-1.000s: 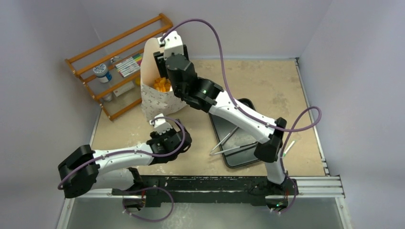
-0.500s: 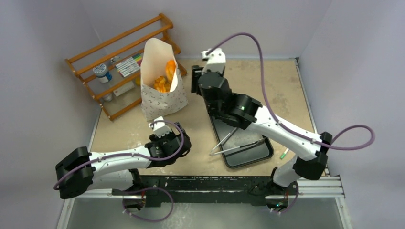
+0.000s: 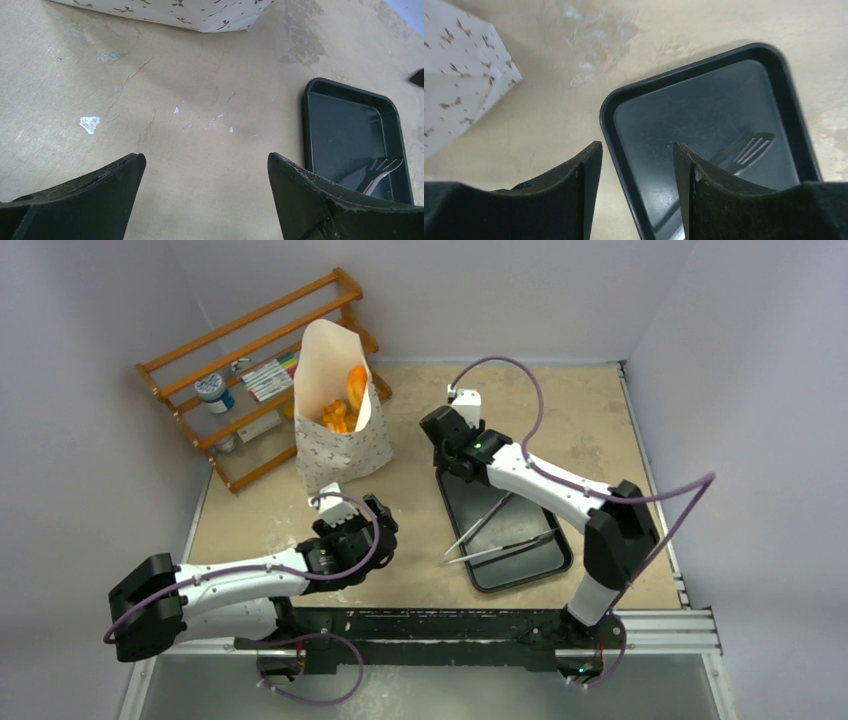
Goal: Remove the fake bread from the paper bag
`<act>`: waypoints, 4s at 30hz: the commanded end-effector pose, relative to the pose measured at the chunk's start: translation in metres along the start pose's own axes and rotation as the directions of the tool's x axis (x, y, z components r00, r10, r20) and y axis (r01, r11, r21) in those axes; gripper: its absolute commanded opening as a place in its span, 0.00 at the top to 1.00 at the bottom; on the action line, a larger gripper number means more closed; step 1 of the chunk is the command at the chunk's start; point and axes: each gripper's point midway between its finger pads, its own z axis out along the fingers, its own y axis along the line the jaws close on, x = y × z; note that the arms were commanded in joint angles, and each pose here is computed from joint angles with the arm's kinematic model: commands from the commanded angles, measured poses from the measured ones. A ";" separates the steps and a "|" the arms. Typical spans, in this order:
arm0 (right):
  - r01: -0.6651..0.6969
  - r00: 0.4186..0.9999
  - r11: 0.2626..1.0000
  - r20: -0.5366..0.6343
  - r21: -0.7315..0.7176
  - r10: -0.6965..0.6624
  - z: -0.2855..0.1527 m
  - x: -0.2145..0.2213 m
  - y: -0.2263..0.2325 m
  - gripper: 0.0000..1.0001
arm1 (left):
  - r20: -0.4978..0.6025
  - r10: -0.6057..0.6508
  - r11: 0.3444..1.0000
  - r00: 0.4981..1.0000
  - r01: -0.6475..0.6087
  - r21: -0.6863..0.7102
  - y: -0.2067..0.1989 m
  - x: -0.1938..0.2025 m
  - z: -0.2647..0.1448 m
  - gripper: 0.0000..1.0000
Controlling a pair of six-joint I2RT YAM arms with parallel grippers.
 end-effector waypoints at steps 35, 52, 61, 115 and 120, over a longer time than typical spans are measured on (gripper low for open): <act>0.083 0.950 0.994 -0.296 -0.073 -0.101 0.131 0.093 0.009 1.00 | 0.041 -0.077 0.994 0.996 0.074 0.077 -0.025 -0.034 -0.015 0.05; 0.375 0.921 0.927 -0.115 0.004 -0.372 0.244 -0.025 -0.064 1.00 | 0.016 -0.012 0.995 1.000 0.010 0.096 -0.042 -0.026 -0.013 0.05; 0.567 0.824 0.820 -0.045 0.077 -0.565 0.273 -0.042 -0.108 1.00 | -0.015 0.063 0.992 0.998 -0.061 0.110 -0.053 -0.011 -0.006 0.05; 0.211 0.748 0.961 0.663 -0.180 -0.040 -0.144 -0.264 0.118 0.49 | -0.038 0.084 0.996 0.996 -0.084 0.007 0.004 0.010 -0.003 0.04; 0.212 0.763 0.949 0.646 -0.232 -0.012 -0.158 -0.260 0.121 0.48 | -0.048 0.085 0.996 0.995 -0.085 0.008 0.005 0.015 -0.002 0.04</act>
